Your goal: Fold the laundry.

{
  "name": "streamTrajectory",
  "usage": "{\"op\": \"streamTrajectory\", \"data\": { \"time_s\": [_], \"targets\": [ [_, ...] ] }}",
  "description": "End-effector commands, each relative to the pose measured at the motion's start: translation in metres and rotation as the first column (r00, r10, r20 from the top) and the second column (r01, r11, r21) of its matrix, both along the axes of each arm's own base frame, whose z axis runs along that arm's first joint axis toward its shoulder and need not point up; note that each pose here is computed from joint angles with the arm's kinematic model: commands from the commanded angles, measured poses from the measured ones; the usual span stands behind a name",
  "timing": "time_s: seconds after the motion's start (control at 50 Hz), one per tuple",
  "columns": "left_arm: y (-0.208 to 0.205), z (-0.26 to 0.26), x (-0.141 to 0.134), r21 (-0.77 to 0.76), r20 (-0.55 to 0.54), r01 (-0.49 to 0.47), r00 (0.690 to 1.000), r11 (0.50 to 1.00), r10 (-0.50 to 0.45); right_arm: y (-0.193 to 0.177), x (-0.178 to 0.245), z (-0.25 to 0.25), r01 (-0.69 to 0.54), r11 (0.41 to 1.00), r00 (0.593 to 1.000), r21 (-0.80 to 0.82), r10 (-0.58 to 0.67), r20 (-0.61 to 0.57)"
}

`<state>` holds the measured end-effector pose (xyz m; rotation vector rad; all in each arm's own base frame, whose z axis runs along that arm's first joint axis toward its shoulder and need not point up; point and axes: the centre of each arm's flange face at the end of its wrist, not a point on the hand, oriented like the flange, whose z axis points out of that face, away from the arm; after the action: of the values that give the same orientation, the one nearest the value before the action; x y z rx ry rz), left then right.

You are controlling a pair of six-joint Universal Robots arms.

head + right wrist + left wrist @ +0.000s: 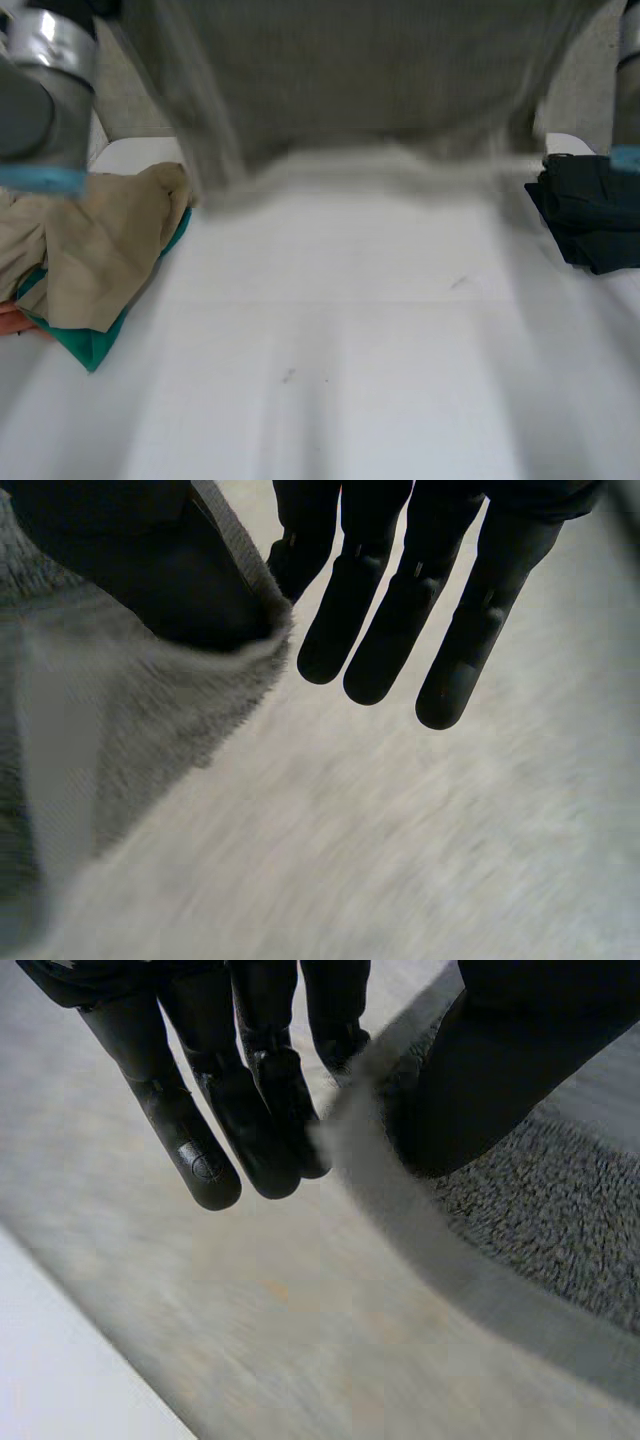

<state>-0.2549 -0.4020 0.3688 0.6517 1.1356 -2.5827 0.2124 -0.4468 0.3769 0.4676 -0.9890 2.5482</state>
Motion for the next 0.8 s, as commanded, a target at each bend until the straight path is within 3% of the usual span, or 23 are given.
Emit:
{"op": "streamTrajectory", "data": {
  "time_s": [0.02, 0.12, 0.24, 0.34, 0.48, 0.5, 0.56, 0.64, 0.7, 0.8],
  "targets": [
    [0.018, 0.021, 0.006, 0.146, -0.102, 0.109, 0.99, 0.983, -0.095, 0.009, 0.003, 0.009, -0.142, 0.988, 0.989, 0.066, 0.139, 0.055],
    [0.013, -0.029, 0.009, 0.357, -0.076, 0.125, 0.992, 0.926, -0.104, 0.006, 0.006, -0.03, -0.136, 0.961, 0.991, 0.24, 0.134, 0.025],
    [0.015, -0.087, 0.011, 0.491, -0.043, 0.111, 0.994, 0.864, -0.104, 0.008, 0.009, -0.079, -0.122, 0.909, 0.99, 0.399, 0.14, -0.016],
    [0.021, -0.135, 0.005, 0.57, -0.013, 0.143, 0.986, 0.809, -0.165, 0.016, 0.015, -0.13, -0.099, 0.838, 0.983, 0.537, 0.165, -0.076],
    [0.048, -0.2, 0.01, 0.742, 0.057, 0.089, 0.979, 0.665, -0.195, 0.041, 0.014, -0.197, 0.008, 0.678, 0.958, 0.735, 0.206, -0.201],
    [0.06, -0.208, 0.012, 0.78, 0.084, 0.065, 0.975, 0.623, -0.207, 0.049, 0.01, -0.208, 0.042, 0.63, 0.948, 0.775, 0.219, -0.23],
    [0.083, -0.216, 0.018, 0.833, 0.131, 0.017, 0.965, 0.552, -0.227, 0.064, 0.003, -0.22, 0.101, 0.565, 0.928, 0.819, 0.243, -0.282],
    [0.127, -0.213, 0.026, 0.877, 0.215, -0.055, 0.934, 0.478, -0.287, 0.089, -0.02, -0.217, 0.201, 0.494, 0.895, 0.846, 0.26, -0.364],
    [0.177, -0.209, 0.036, 0.915, 0.266, -0.12, 0.898, 0.386, -0.35, 0.12, -0.037, -0.211, 0.285, 0.419, 0.857, 0.862, 0.292, -0.425],
    [0.221, -0.201, 0.05, 0.94, 0.3, -0.191, 0.856, 0.282, -0.421, 0.177, -0.065, -0.202, 0.413, 0.224, 0.772, 0.883, 0.427, -0.47]
  ]
}}
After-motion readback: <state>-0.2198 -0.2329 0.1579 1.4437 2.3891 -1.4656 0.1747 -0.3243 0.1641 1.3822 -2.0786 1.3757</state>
